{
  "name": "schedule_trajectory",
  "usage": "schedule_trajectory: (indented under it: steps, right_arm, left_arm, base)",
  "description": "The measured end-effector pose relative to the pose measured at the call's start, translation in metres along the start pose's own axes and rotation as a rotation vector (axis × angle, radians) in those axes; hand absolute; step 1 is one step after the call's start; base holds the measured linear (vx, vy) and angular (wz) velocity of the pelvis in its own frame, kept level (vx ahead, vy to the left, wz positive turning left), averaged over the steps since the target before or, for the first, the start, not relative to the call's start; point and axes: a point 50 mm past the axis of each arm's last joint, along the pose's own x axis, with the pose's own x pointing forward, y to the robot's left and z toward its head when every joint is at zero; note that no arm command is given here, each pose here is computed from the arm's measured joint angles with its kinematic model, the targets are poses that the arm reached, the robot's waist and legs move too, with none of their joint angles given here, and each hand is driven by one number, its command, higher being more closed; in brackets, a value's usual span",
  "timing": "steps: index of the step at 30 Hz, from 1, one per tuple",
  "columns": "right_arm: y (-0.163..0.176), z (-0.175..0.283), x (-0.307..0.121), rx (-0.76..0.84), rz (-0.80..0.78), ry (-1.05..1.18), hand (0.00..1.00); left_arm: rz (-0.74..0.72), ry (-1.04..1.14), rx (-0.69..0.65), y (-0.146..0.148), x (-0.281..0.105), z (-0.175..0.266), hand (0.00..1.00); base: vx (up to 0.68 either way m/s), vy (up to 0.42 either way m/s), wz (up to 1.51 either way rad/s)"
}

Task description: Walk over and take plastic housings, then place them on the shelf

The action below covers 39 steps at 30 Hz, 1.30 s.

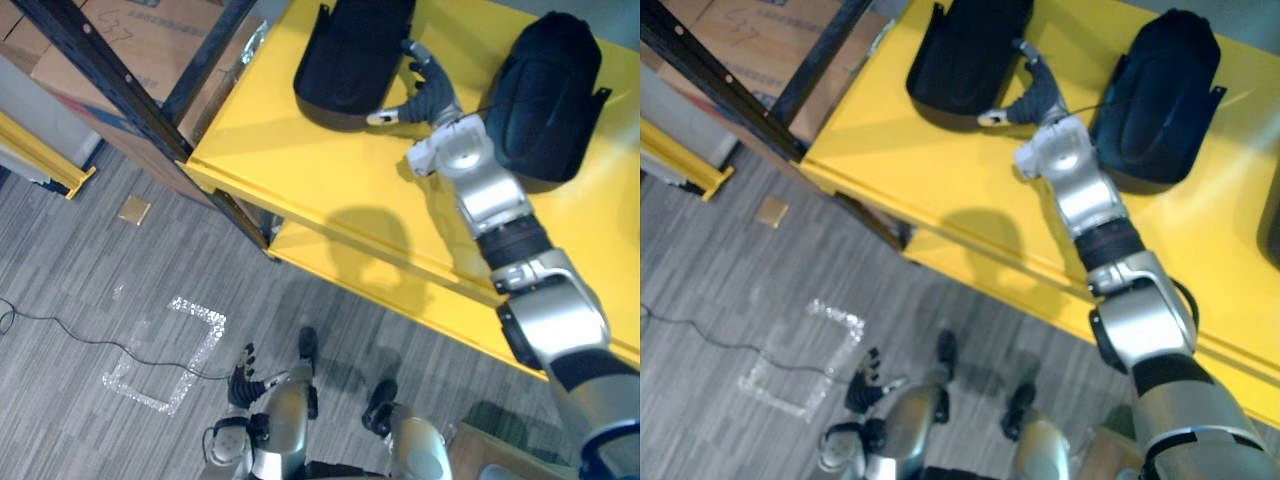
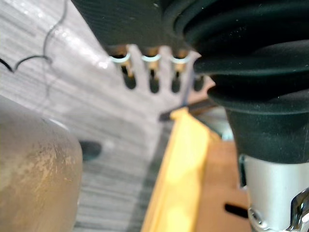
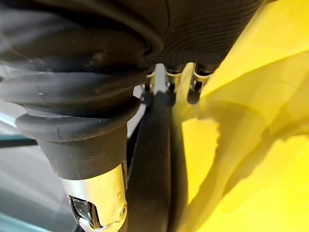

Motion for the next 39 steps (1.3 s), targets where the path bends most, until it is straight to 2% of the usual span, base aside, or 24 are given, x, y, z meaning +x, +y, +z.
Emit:
schedule_trajectory:
  steps: [12,18,20,21,22,23,24,26,29,33,34,35,36,38,39]
  right_arm:
    - [0.006,0.001,0.000,0.028,-0.006,0.002,0.00]
    - [-0.016,0.021,-0.004,-0.003,-0.216,-0.152,0.00]
    - [-0.031,0.039,-0.019,0.055,-0.288,-0.289,0.00]
    - [-0.046,0.048,-0.044,0.109,-0.342,-0.421,0.00]
    - [-0.051,0.047,-0.054,0.124,-0.359,-0.452,0.00]
    - [-0.054,0.044,-0.063,0.137,-0.373,-0.472,0.00]
    - [-0.068,0.027,-0.095,0.161,-0.462,-0.497,0.00]
    - [-0.082,0.010,-0.119,0.168,-0.560,-0.482,0.00]
    - [-0.119,-0.057,-0.184,0.086,-0.840,-0.256,0.00]
    - [-0.126,-0.139,-0.260,0.078,-1.002,0.158,0.00]
    - [-0.120,-0.158,-0.281,0.105,-1.026,0.271,0.00]
    - [-0.100,-0.193,-0.317,0.142,-1.035,0.504,0.00]
    - [-0.090,-0.207,-0.334,0.162,-1.035,0.608,0.00]
    - [-0.037,-0.245,-0.395,0.297,-1.022,0.967,0.00]
    - [-0.023,-0.251,-0.406,0.328,-1.009,1.043,0.00]
  left_arm:
    - [-0.002,0.000,0.003,0.000,0.000,0.000,0.00]
    - [-0.002,0.038,0.035,0.001,0.001,-0.010,0.00]
    - [-0.001,0.064,0.065,0.003,-0.001,-0.017,0.00]
    - [0.012,0.107,0.075,0.008,-0.003,-0.026,0.00]
    - [0.019,0.122,0.077,0.011,-0.004,-0.029,0.00]
    - [0.036,0.138,0.078,0.015,-0.005,-0.032,0.00]
    - [0.082,0.197,0.080,0.026,-0.011,-0.044,0.00]
    - [0.110,0.233,0.081,0.032,-0.015,-0.052,0.00]
    - [0.214,0.315,0.030,0.040,-0.029,-0.071,0.00]
    - [0.314,0.400,-0.046,0.049,-0.044,-0.087,0.00]
    - [0.328,0.429,-0.064,0.051,-0.048,-0.091,0.00]
    - [0.347,0.473,-0.084,0.056,-0.052,-0.097,0.00]
    - [0.349,0.489,-0.087,0.057,-0.053,-0.098,0.00]
    - [0.368,0.541,-0.140,0.060,-0.056,-0.104,0.00]
    - [0.380,0.554,-0.161,0.061,-0.058,-0.105,0.00]
  base:
    - [0.00,0.000,0.00]
    - [0.02,-0.008,-0.06]
    - [0.11,-0.010,-0.21]
    - [0.15,-0.004,-0.32]
    - [0.15,-0.008,-0.35]
    - [0.13,-0.033,-0.41]
    - [0.09,-0.038,-0.43]
    - [0.05,-0.036,-0.33]
    - [0.00,-0.016,-0.40]
    - [-0.05,0.031,-0.49]
    - [0.00,0.027,-0.35]
    - [0.01,0.022,-0.26]
    - [0.02,0.022,-0.15]
    - [0.03,0.020,-0.10]
    - [0.02,0.018,-0.11]
